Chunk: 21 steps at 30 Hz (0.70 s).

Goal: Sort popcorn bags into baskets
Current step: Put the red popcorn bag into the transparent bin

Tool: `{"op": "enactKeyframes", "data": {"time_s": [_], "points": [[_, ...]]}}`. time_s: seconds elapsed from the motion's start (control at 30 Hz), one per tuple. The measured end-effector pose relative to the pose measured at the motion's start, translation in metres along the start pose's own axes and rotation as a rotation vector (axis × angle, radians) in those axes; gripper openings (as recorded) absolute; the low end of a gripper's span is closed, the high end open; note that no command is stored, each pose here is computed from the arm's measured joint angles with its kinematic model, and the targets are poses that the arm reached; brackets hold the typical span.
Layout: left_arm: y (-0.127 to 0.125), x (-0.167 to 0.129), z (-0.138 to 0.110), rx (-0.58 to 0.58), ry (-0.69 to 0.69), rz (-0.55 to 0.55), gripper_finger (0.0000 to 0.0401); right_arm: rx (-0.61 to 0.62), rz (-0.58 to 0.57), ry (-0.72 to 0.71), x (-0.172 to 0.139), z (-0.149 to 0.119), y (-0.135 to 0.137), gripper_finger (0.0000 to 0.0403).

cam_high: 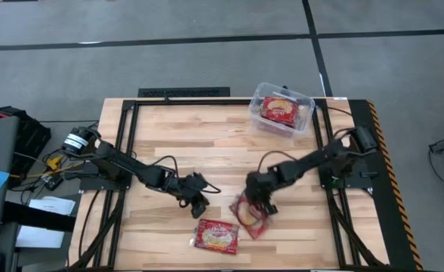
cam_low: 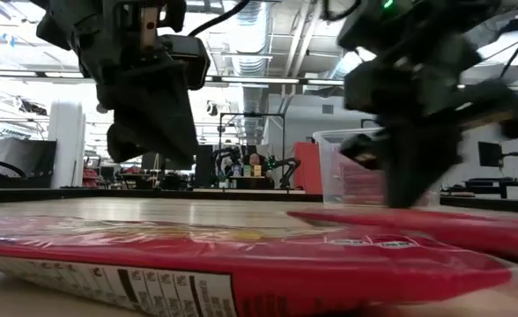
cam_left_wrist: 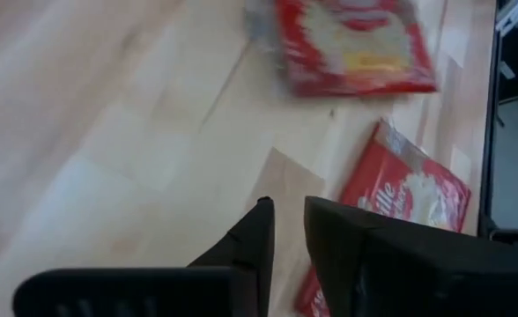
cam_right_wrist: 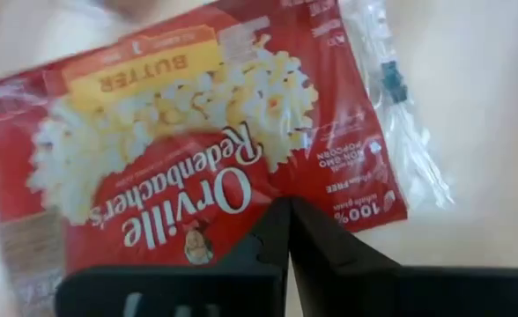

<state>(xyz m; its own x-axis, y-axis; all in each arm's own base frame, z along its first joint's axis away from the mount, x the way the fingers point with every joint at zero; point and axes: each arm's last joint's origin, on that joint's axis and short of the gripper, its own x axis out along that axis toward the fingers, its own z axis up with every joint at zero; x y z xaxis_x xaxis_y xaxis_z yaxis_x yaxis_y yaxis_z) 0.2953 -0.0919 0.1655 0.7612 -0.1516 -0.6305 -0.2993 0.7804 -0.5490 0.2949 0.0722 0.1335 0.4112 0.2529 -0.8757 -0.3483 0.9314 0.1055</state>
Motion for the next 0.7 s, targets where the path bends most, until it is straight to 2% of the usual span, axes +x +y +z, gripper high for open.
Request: {"op": "enactKeyframes", "data": {"time_s": [0.23, 0.37, 0.43, 0.57, 0.7], "points": [[0.007, 0.001, 0.016, 0.045, -0.095, 0.016, 0.0039, -0.003, -0.029, -0.033, -0.009, -0.004, -0.043, 0.0014], [0.012, 0.000, 0.032, 0.066, -0.215, 0.036, 0.0029, 0.108, -0.031, -0.030, -0.021, -0.008, -0.066, 0.0021], [0.014, -0.001, 0.040, 0.076, -0.283, 0.048, 0.0019, 0.183, -0.010, -0.075, -0.031, -0.006, -0.074, 0.0036], [0.018, 0.000, 0.052, 0.119, -0.381, 0.056, 0.0003, 0.317, 0.064, -0.189, -0.051, 0.001, -0.079, 0.0063], [0.020, 0.011, 0.055, 0.142, -0.428, 0.104, 0.0000, 0.397, 0.045, -0.272, -0.067, 0.008, -0.076, 0.0079]]}}
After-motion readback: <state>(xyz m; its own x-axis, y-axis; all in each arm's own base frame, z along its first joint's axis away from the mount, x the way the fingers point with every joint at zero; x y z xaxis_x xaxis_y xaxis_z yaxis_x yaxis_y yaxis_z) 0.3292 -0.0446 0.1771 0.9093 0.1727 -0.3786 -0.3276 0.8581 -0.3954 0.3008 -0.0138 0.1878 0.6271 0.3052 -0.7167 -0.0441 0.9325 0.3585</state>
